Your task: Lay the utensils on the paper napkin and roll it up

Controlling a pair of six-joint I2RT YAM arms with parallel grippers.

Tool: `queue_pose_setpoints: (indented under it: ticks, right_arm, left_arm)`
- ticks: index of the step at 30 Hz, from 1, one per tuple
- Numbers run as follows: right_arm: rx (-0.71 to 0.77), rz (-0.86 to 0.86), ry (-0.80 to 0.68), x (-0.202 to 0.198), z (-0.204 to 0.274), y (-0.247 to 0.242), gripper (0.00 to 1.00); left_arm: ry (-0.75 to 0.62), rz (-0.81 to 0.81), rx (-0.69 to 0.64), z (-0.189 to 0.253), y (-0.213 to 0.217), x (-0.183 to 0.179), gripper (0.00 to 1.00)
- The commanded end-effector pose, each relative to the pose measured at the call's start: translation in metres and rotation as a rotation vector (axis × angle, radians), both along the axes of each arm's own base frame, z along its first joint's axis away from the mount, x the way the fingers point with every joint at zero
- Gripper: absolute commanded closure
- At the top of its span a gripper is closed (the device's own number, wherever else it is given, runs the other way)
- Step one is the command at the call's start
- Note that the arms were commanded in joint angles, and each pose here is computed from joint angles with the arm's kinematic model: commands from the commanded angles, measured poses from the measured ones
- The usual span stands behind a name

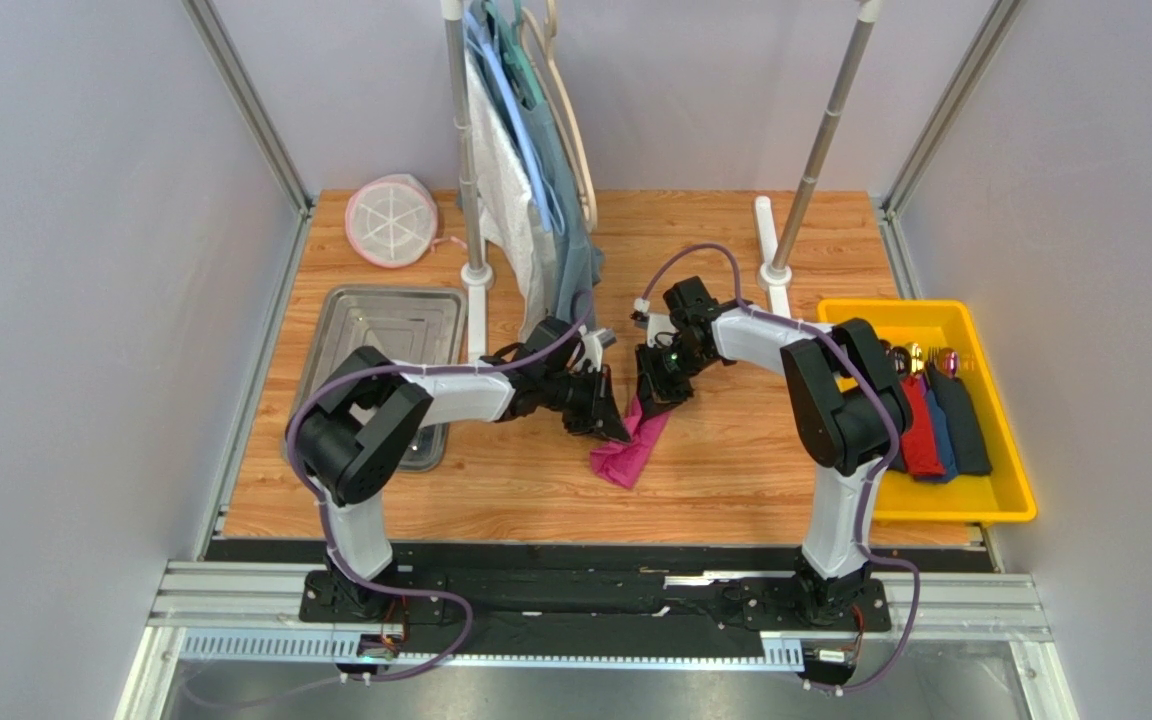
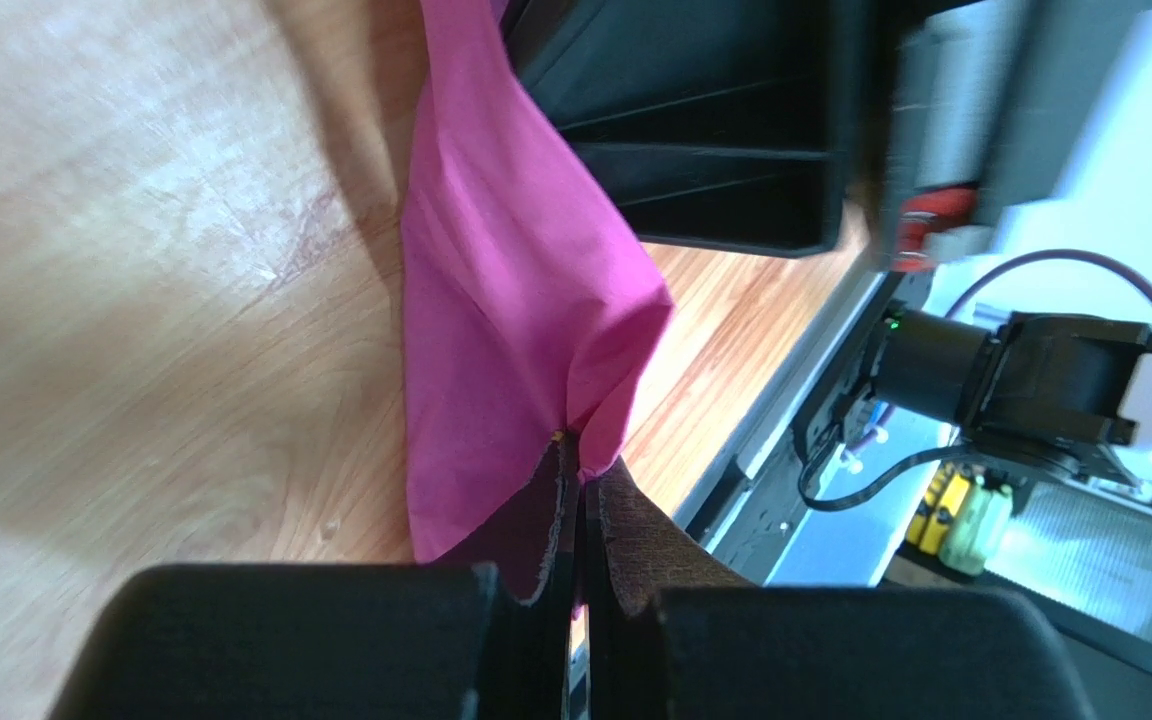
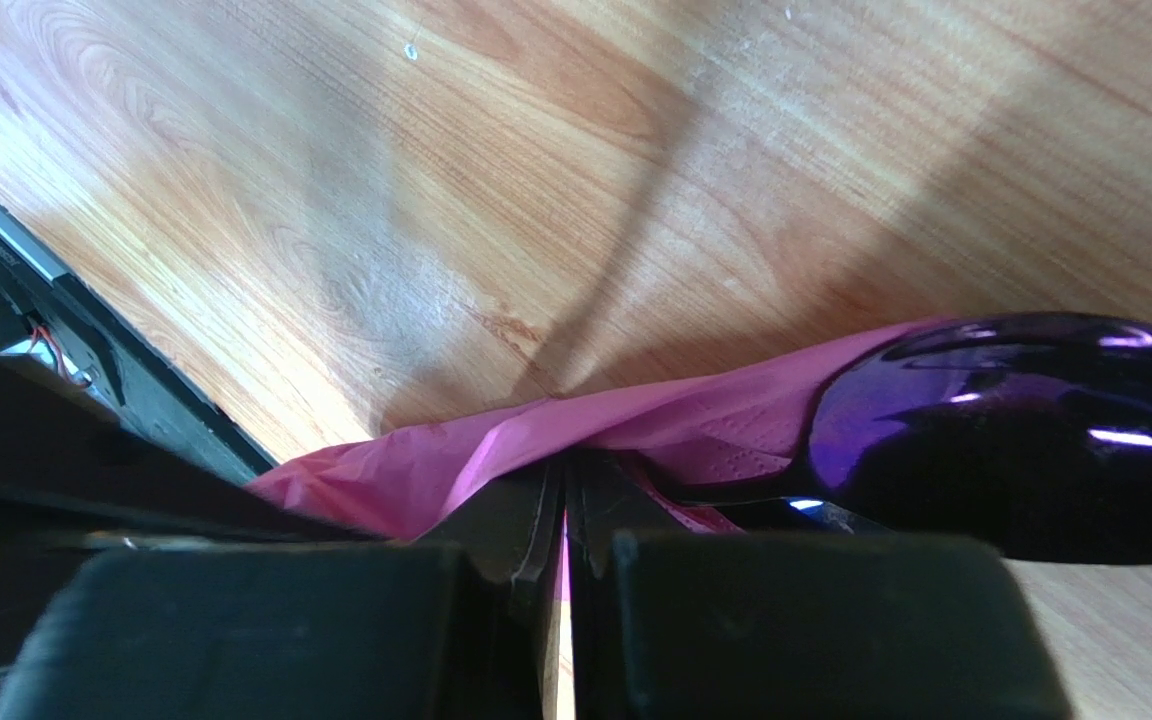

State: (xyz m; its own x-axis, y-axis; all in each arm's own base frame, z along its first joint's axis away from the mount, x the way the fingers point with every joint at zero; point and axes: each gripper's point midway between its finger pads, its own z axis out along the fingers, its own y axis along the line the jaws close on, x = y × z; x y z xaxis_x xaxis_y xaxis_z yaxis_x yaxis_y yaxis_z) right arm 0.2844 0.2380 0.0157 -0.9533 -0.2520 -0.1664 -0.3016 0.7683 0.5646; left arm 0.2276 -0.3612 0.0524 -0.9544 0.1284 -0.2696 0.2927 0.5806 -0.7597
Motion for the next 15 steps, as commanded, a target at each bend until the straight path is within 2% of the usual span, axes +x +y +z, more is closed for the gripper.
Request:
queue_pose_setpoints:
  ticks: [1,8,15]
  right_arm:
    - [-0.162,0.003,0.026,-0.013,-0.041,-0.023,0.99]
    - [-0.104,-0.001,0.018,-0.011,-0.015,-0.014,0.96]
    - [0.005,-0.059,-0.023,0.009,0.047,-0.018,0.9]
  left_arm:
    - [0.037,0.011,0.021,-0.015,-0.01,-0.001,1.0]
    - [0.097,0.07,0.188,-0.056,0.012,-0.003,1.0]
    - [0.116,0.096,0.227,-0.064,0.019,-0.001,1.0]
